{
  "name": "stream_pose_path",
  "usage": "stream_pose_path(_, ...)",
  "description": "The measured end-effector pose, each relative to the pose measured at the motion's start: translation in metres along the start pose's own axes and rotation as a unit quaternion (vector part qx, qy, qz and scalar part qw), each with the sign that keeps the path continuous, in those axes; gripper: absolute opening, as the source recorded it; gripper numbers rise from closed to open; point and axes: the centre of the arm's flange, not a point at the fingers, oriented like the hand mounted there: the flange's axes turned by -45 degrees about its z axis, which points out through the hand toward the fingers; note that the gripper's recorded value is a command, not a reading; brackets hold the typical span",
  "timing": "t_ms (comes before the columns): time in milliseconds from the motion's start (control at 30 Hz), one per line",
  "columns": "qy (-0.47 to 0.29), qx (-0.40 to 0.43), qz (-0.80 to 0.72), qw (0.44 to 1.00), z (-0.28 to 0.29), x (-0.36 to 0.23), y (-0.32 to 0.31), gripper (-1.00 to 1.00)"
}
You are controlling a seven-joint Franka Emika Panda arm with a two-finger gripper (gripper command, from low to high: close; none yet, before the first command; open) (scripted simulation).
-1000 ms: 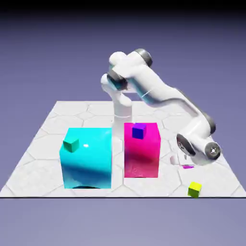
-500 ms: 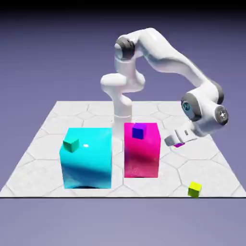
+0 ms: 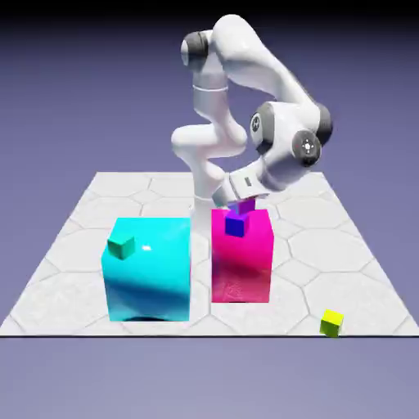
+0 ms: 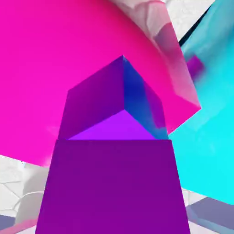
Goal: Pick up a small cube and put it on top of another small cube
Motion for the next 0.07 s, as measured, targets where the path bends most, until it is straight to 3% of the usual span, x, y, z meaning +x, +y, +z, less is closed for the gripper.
stream_pose_path(67, 0.000, -0.001, 0.000, 1.000, 0.0000, 0.0000, 0.0001, 1.00)
